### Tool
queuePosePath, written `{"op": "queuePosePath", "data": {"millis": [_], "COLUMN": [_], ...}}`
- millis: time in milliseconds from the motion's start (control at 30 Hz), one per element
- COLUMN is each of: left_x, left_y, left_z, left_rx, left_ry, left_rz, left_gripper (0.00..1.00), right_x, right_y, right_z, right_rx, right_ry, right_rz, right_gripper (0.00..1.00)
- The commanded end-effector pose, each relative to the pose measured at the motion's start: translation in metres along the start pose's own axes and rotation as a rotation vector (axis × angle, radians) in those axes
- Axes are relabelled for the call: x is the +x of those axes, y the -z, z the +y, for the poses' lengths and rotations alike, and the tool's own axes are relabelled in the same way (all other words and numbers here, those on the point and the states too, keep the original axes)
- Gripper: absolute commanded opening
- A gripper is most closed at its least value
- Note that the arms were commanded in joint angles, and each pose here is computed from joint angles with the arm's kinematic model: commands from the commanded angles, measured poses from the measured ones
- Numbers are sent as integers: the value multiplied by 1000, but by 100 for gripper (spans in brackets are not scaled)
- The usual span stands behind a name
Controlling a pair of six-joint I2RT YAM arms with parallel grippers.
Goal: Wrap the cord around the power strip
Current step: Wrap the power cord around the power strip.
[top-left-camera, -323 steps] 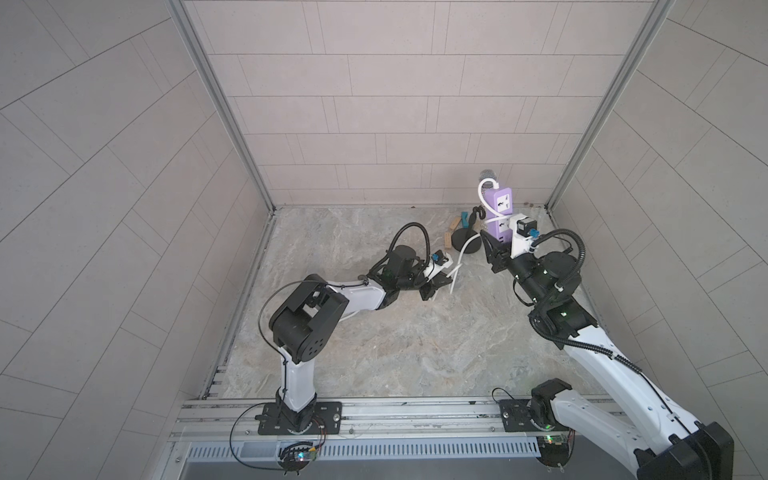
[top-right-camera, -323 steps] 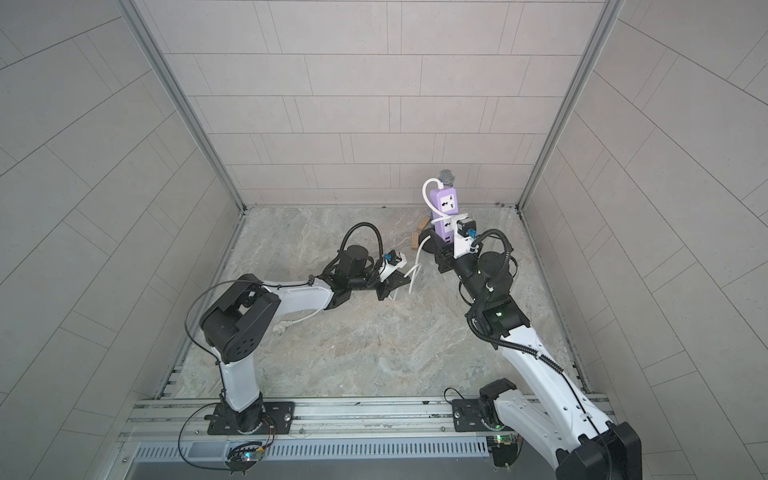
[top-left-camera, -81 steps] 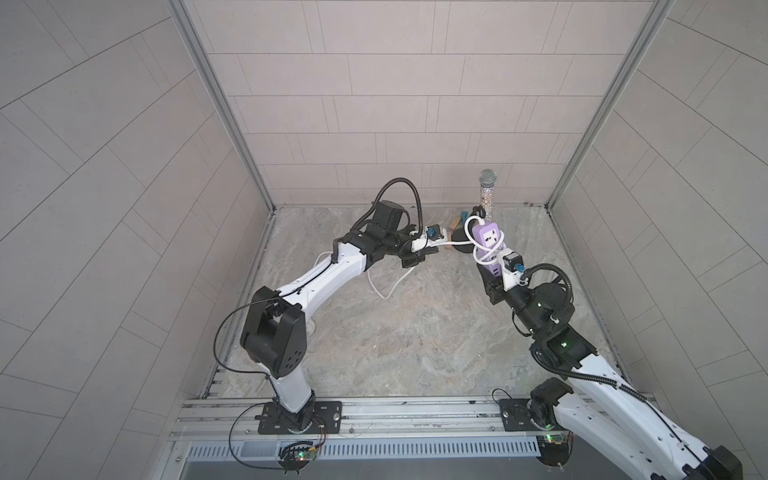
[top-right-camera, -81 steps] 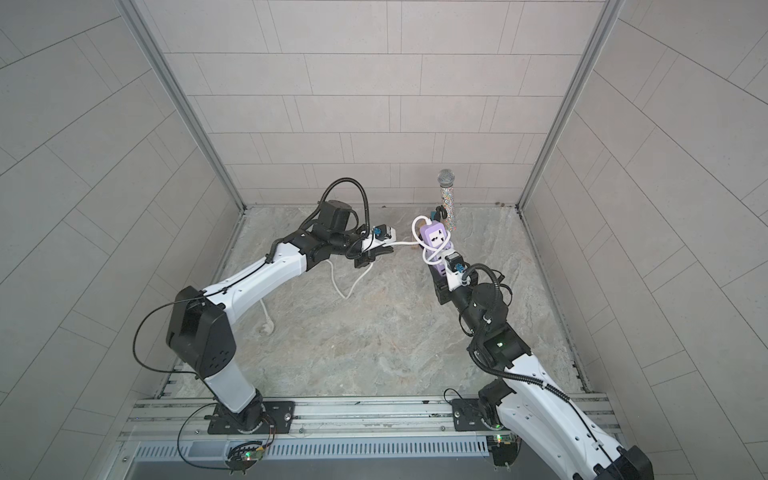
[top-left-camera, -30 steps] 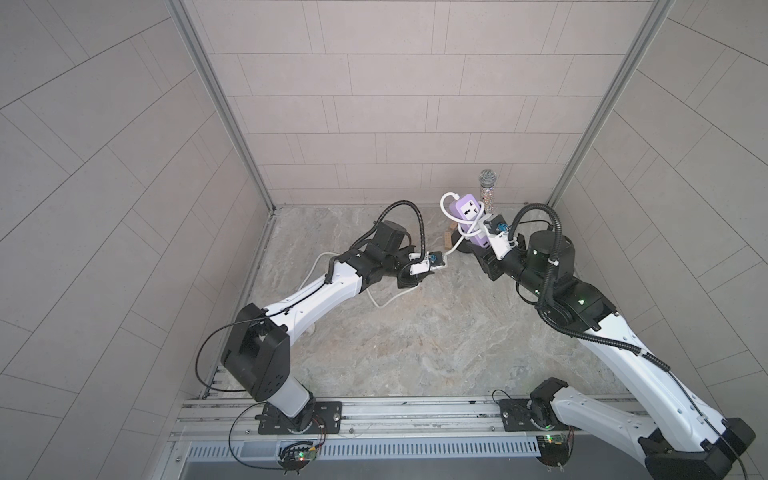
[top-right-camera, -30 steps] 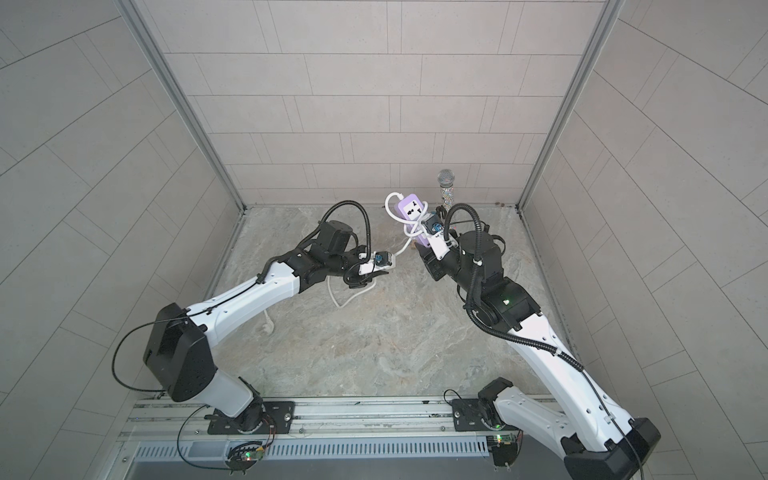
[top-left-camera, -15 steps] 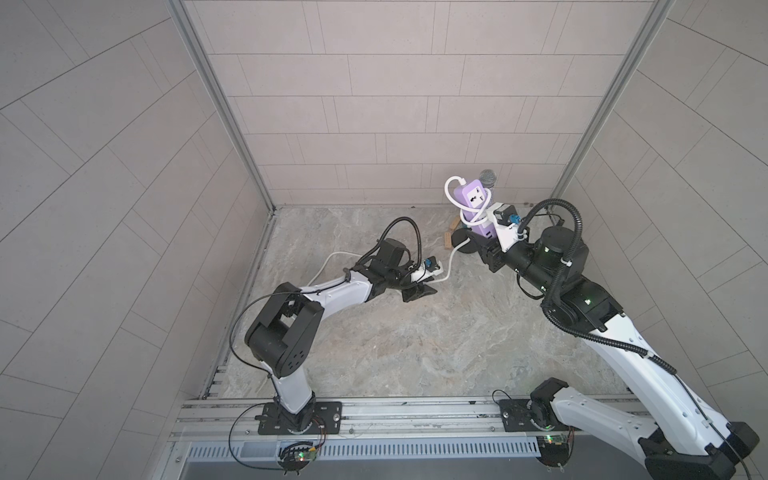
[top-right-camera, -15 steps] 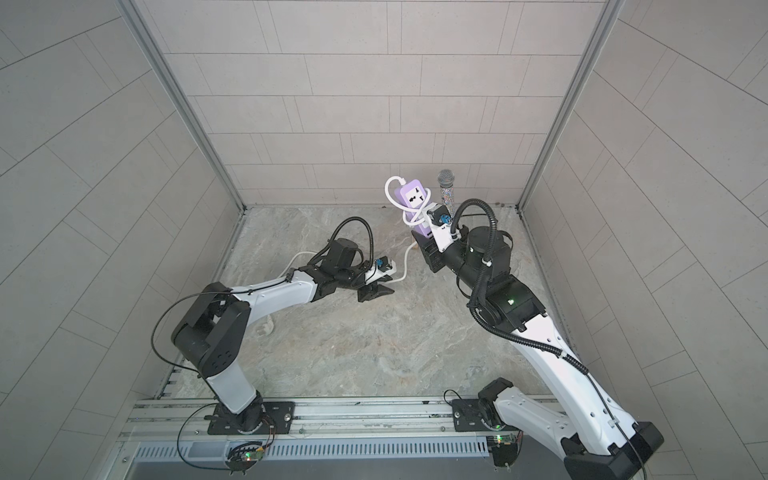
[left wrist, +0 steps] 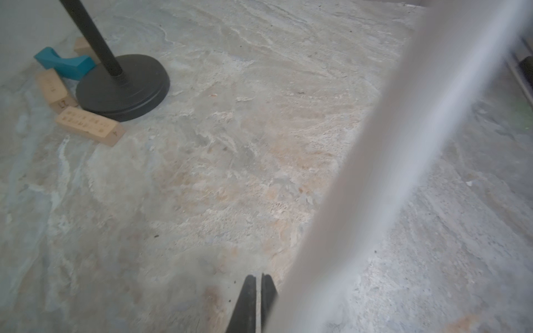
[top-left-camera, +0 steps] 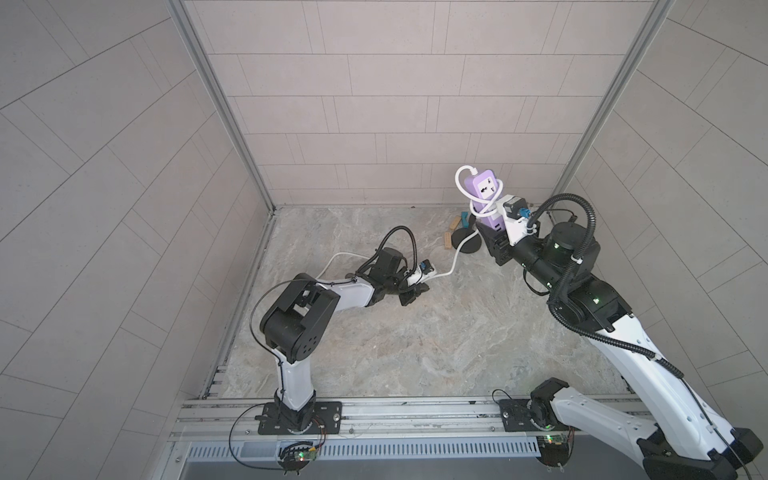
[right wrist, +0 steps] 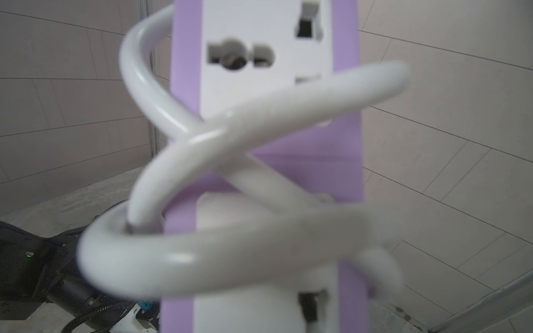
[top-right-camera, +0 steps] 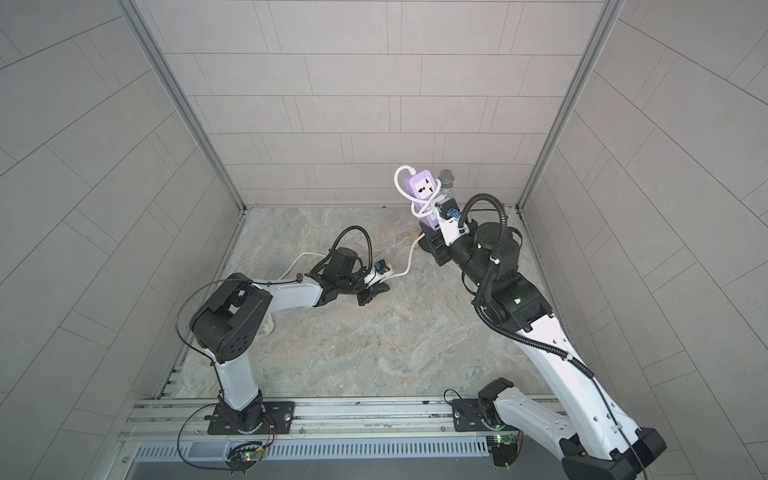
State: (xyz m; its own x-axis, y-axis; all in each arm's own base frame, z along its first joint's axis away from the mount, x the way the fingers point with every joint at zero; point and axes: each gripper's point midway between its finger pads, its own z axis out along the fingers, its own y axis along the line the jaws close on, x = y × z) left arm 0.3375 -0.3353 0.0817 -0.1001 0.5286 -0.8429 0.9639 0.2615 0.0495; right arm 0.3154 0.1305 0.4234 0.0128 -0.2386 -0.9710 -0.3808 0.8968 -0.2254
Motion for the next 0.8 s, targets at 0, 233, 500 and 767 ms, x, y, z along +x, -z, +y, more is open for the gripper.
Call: {"op": "queuePosePath", "data": {"millis": [0,233,500,767], "left_x": [-30,-69,-136,-189], "left_y": [26,98,171,191], "left_z": [3,-37,-58,-26], "left_rx": [-53,-12,10,-80], "left_ry": [-86,-259,-472,-643], "left_rz": [-46,-46,-40,13], "left_gripper": [0,0,0,0], "right_x": [-4,68,132,157], "right_y": [11,-7,-17,-12], "right_z": [-50,-84,-44,6], "right_rx": [204,345,234,38], "right_ry": [-52,-36,75,105], "right_rz": [-24,203,402,353], "right_gripper": [0,0,0,0]}}
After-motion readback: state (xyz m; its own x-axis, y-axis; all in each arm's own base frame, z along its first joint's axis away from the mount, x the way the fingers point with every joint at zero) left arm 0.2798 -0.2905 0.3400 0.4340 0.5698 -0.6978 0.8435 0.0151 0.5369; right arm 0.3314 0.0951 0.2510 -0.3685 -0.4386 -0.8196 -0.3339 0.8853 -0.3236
